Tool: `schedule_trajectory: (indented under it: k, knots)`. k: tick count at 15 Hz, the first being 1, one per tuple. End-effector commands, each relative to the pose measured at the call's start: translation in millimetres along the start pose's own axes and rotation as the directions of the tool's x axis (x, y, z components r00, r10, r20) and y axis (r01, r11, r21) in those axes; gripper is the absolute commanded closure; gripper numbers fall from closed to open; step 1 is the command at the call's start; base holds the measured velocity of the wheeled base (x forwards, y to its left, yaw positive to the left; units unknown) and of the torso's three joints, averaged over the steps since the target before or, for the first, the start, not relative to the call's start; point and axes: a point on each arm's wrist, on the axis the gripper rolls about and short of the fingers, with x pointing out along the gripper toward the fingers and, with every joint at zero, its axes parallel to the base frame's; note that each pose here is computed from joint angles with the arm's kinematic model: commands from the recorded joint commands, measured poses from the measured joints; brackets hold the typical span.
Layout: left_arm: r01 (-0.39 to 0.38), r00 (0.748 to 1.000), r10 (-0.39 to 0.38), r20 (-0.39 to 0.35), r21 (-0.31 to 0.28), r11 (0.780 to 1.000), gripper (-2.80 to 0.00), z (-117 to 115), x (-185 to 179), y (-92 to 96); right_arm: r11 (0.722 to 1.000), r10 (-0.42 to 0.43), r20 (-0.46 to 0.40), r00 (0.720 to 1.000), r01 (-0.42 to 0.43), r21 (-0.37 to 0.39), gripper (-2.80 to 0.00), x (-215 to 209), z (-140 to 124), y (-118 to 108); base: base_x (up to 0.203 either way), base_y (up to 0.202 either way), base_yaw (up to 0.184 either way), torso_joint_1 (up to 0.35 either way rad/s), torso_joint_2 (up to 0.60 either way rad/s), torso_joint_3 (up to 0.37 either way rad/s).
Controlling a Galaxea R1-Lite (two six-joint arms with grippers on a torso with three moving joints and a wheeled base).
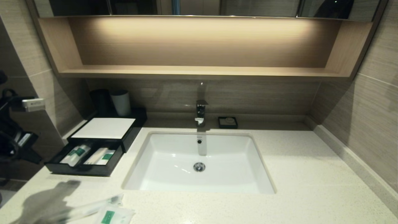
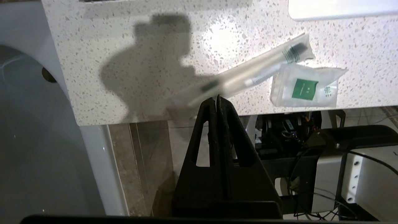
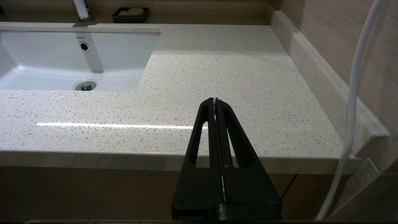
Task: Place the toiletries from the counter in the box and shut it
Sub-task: Pick up the bathroom toiletry
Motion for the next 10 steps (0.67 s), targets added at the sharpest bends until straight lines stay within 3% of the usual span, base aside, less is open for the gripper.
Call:
schedule_trajectory:
  k: [1, 3, 6, 8, 10]
  knots:
    - [-0.018, 1.000, 0.017, 0.018, 0.038, 0.999, 0.00, -25.9, -11.9, -9.7, 1.000, 0.000, 0.002, 1.000, 0.000, -0.001, 0.00, -0.1, 0.0, 0.0, 0.000, 0.000, 0.000, 0.000, 0.00, 0.000]
    - [-0.056, 0.998, 0.052, 0.035, 0.121, 0.991, 0.00, -45.9, -14.5, -6.9, 1.000, 0.000, 0.001, 1.000, 0.000, 0.001, 0.00, 0.0, -0.4, 0.0, 0.000, 0.000, 0.000, 0.005, 0.02, 0.001]
    - [-0.127, 0.991, 0.112, 0.074, 0.250, 0.960, 0.00, -70.4, -18.8, -1.4, 1.000, 0.000, 0.001, 1.000, 0.000, 0.001, 0.00, 0.0, -0.4, 0.0, 0.000, 0.000, 0.000, 0.000, 0.00, 0.000]
    - [-0.132, 0.989, 0.106, 0.106, 0.286, 0.949, 0.00, -81.7, -24.2, -11.0, 1.000, 0.000, 0.002, 1.000, 0.000, 0.001, 0.00, -0.1, 0.0, 0.0, 0.000, 0.000, 0.000, 0.000, 0.00, 0.000]
    - [-0.102, 0.989, 0.054, 0.136, 0.373, 0.922, 0.00, -92.1, -24.8, -19.8, 1.000, 0.000, 0.001, 1.000, 0.000, -0.001, 0.00, 0.0, -0.4, 0.0, 0.000, 0.000, 0.000, 0.000, 0.00, 0.000]
